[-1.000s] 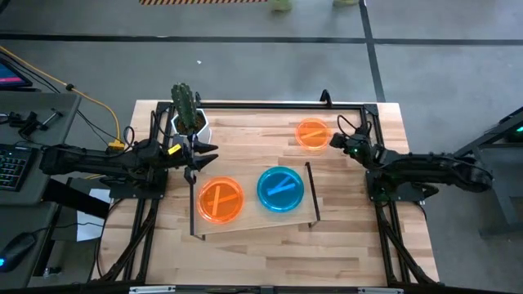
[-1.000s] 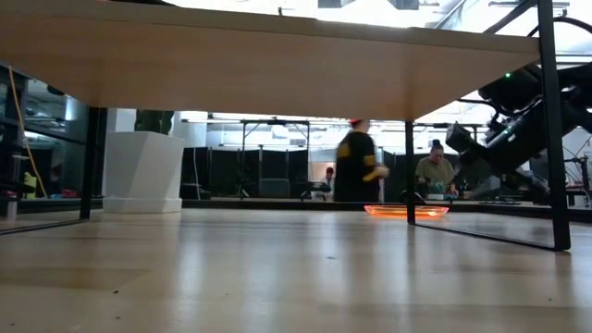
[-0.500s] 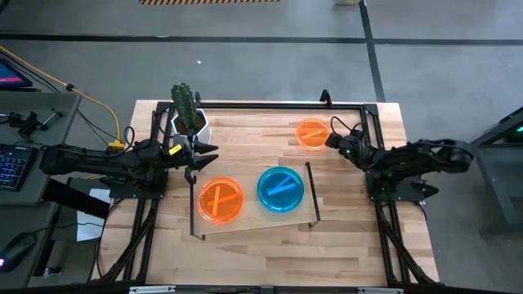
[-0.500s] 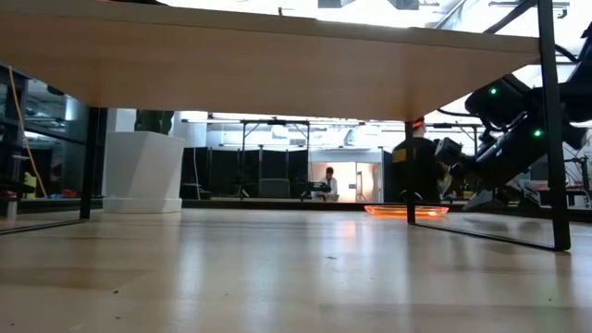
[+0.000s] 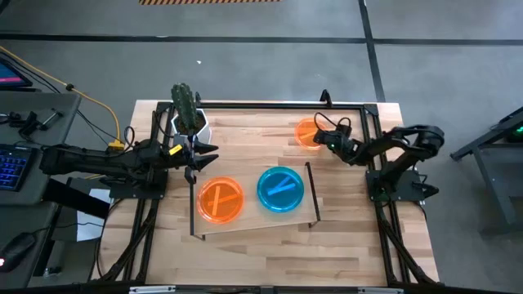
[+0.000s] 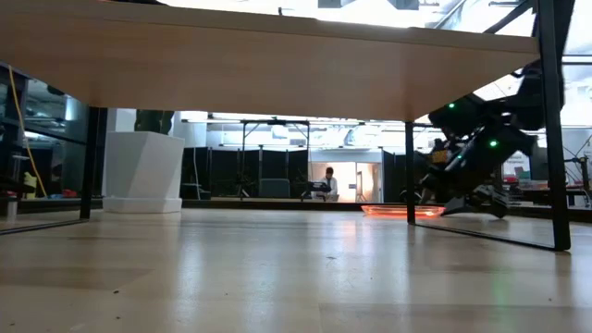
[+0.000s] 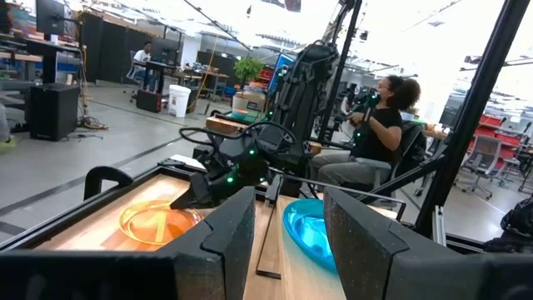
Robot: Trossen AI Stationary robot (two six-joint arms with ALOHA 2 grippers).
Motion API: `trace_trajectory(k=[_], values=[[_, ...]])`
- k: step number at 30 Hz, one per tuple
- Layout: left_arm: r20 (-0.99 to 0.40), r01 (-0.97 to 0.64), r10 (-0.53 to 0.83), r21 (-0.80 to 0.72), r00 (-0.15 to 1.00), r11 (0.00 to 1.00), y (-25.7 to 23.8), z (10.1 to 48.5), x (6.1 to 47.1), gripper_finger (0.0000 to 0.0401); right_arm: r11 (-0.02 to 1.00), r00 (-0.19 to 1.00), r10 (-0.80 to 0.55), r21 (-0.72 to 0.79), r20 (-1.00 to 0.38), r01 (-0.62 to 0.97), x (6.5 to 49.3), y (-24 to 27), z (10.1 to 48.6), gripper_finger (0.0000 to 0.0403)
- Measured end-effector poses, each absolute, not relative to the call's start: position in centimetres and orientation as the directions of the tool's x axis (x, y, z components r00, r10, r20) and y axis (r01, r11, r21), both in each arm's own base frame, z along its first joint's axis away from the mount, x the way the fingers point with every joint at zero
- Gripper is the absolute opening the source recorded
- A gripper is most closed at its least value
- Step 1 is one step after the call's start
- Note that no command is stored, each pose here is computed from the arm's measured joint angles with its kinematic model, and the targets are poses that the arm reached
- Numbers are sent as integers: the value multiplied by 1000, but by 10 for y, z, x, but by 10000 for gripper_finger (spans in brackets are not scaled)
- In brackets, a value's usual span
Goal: Place and stack plates onto a shelf
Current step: Stack the orange transparent plate on top of the orange transparent plate
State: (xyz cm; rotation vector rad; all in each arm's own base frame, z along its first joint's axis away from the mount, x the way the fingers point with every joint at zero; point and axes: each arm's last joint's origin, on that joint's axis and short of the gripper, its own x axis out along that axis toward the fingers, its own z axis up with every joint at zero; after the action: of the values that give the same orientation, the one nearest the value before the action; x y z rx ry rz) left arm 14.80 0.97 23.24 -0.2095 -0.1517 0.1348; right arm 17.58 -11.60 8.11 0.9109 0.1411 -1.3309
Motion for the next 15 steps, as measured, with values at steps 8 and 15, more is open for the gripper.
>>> trace_trajectory(k=[8, 15], values=[[123, -120, 149, -216, 981, 969, 10, 231, 148, 136, -60, 230, -772, 428, -592, 902, 179, -118, 72, 180], [113, -122, 149, -218, 982, 968, 10, 230, 148, 136, -36, 234, -758, 398, -609, 917, 178, -118, 71, 38]])
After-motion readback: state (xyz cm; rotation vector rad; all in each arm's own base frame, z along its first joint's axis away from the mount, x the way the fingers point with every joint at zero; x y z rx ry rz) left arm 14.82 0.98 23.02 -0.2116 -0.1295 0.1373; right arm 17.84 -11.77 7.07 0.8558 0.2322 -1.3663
